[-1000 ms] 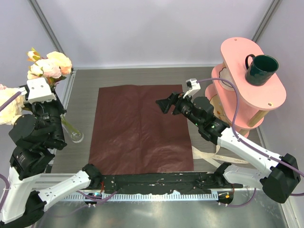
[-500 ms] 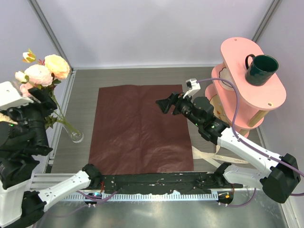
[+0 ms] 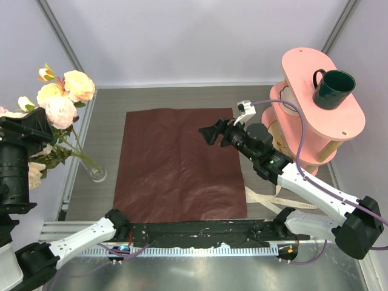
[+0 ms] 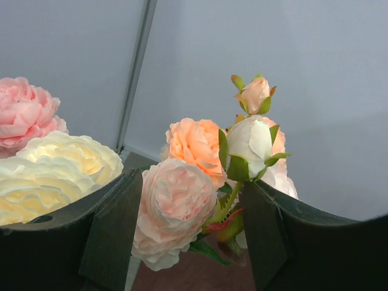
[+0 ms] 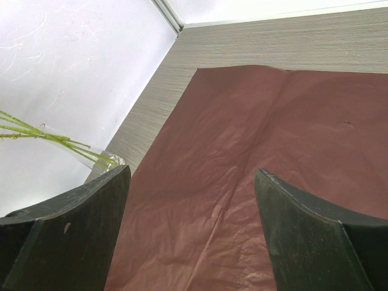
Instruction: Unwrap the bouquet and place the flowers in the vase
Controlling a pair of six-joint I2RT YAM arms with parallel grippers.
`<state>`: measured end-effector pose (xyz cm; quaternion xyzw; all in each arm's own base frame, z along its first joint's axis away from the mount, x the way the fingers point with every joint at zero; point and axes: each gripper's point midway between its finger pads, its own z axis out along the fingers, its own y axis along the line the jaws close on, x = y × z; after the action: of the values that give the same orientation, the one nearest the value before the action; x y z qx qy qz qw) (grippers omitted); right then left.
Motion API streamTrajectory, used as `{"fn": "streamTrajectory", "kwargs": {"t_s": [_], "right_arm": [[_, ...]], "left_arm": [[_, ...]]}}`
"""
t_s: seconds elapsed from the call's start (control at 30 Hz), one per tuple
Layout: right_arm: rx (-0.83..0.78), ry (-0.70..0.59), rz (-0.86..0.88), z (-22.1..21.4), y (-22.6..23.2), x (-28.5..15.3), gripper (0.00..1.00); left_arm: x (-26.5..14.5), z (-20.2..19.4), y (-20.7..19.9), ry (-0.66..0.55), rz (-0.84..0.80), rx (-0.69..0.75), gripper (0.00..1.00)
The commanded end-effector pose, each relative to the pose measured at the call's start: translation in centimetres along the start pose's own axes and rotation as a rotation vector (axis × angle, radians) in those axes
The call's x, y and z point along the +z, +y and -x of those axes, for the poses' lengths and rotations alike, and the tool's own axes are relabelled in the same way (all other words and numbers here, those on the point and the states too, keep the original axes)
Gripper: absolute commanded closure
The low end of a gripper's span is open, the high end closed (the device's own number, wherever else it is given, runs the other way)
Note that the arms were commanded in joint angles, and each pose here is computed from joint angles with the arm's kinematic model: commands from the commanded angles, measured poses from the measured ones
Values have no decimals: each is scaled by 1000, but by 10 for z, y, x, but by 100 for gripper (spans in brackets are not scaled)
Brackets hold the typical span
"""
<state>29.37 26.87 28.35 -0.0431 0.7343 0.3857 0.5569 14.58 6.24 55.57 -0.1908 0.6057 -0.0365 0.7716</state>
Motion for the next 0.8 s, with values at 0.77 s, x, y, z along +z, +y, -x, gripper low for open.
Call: {"fn": "streamTrajectory", "kwargs": {"t_s": [0.77], "right_arm": [[12, -34, 19, 12, 6, -3, 12]], "left_arm": [[4, -48, -10, 105, 5, 48, 70]]}}
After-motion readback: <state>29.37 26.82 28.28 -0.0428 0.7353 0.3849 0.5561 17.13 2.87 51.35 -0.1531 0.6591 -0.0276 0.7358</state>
